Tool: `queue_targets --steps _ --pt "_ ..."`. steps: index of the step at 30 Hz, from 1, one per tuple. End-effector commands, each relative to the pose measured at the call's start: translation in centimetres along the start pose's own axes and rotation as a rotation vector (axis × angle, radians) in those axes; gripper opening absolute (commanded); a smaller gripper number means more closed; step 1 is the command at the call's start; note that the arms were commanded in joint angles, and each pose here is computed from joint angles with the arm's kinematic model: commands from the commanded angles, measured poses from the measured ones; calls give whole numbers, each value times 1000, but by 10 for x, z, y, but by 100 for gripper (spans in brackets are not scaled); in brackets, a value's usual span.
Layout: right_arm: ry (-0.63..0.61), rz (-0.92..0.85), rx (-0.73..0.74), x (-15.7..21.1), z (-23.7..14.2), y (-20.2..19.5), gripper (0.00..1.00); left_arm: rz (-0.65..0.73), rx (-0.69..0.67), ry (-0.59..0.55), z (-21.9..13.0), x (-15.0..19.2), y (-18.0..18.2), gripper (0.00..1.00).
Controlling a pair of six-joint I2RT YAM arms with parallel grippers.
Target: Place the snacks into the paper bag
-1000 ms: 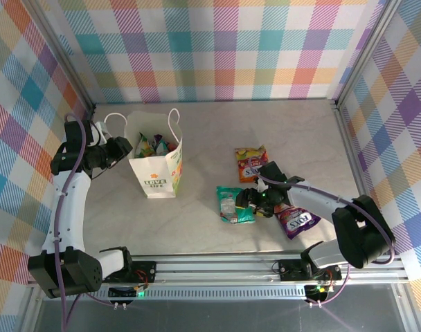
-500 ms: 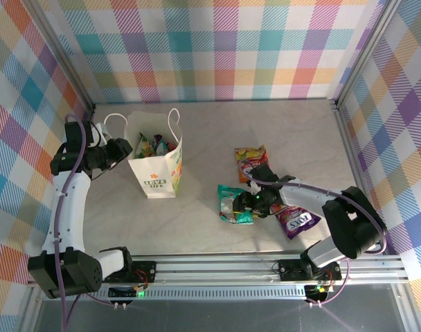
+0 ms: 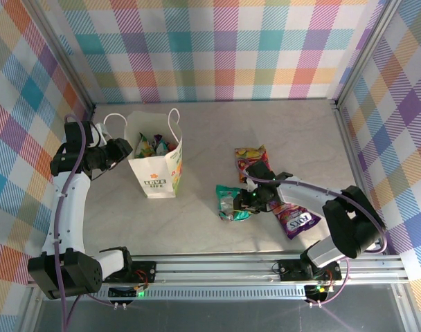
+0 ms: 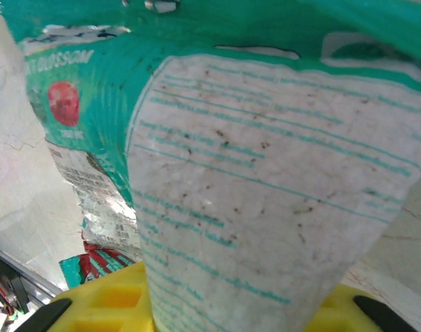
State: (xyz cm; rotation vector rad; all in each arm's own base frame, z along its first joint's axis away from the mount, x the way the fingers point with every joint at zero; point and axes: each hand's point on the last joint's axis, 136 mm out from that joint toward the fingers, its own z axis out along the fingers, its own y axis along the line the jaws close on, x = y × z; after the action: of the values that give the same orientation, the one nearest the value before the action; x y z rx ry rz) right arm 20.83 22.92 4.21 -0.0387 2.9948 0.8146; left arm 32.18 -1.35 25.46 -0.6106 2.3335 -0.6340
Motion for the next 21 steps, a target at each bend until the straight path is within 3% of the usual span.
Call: queue_targets --steps 1,21 --pt "-17 -20 26 -1 -12 2 27 12 0 -28 -13 -4 -3 36" --pt "-173 -110 37 -19 -64 23 20 29 43 -53 -26 -10 -18 38"
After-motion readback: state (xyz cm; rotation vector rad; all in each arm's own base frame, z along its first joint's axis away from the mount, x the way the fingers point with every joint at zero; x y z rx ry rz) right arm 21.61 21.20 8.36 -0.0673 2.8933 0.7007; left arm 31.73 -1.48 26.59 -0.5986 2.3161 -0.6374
